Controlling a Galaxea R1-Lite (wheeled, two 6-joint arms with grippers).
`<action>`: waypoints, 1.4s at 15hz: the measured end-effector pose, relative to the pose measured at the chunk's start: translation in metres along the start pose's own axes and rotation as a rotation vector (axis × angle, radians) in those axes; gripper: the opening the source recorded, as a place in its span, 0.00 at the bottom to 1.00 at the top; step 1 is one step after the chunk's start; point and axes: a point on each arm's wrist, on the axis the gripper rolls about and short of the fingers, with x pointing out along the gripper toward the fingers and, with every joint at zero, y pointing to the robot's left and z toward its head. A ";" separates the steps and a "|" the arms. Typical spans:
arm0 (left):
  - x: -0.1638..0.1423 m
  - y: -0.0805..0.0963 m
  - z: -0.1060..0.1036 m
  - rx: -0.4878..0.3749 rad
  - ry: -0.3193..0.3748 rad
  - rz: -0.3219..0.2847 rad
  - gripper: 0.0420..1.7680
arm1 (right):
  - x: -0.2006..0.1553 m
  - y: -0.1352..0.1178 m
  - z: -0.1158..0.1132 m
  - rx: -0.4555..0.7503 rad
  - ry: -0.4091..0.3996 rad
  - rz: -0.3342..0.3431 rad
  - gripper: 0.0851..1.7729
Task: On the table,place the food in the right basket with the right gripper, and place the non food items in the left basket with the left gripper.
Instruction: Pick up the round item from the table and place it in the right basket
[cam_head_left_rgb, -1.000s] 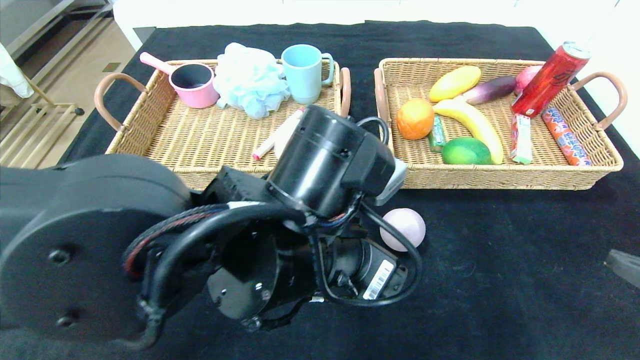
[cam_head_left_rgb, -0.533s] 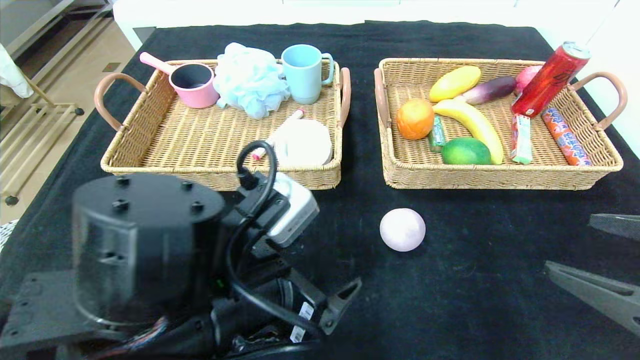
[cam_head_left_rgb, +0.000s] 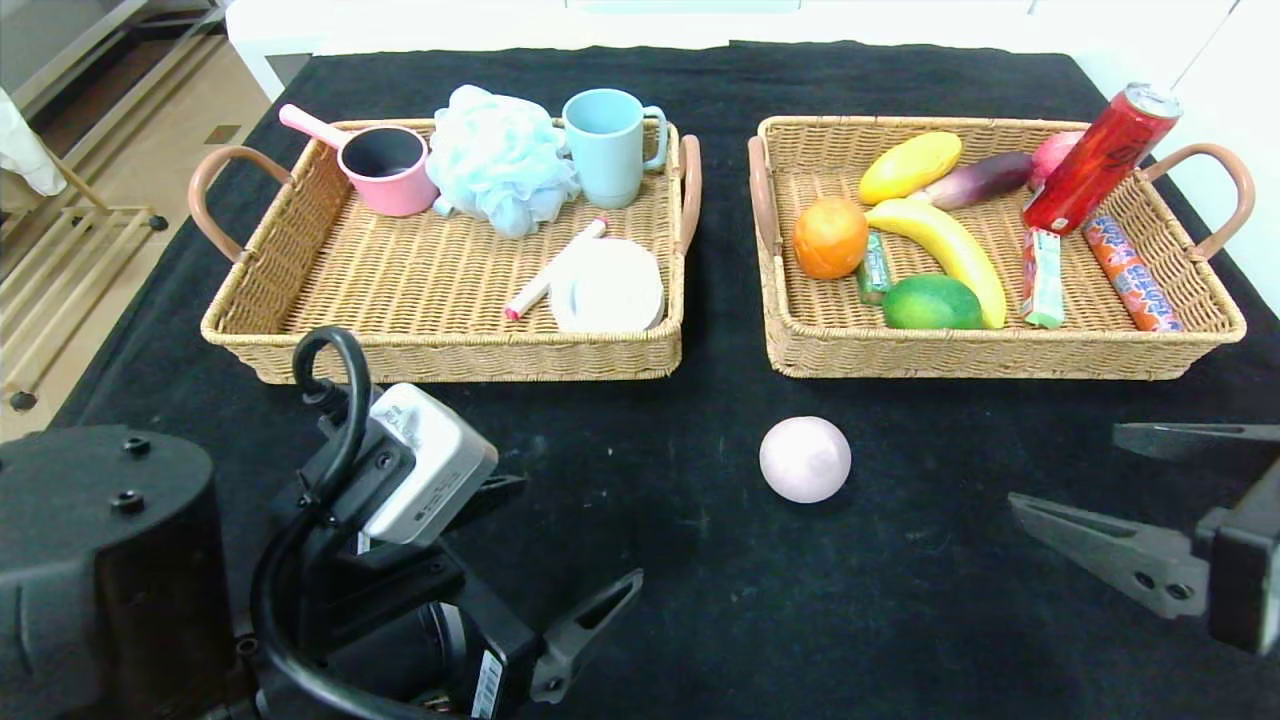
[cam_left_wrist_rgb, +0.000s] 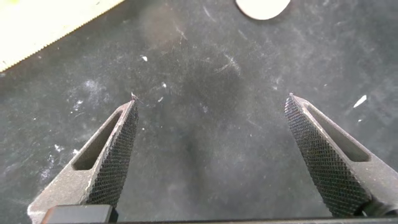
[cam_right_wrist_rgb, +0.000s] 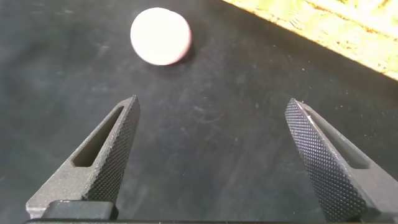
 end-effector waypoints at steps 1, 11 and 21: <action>-0.002 0.001 0.000 -0.001 -0.004 0.000 0.96 | 0.008 0.004 0.004 0.032 0.014 -0.031 0.96; -0.016 0.004 0.004 0.009 -0.041 -0.003 0.97 | 0.087 0.064 0.056 0.370 0.320 -0.183 0.96; -0.021 0.012 0.006 0.024 -0.056 0.033 0.97 | 0.142 0.082 0.058 0.399 0.371 -0.219 0.96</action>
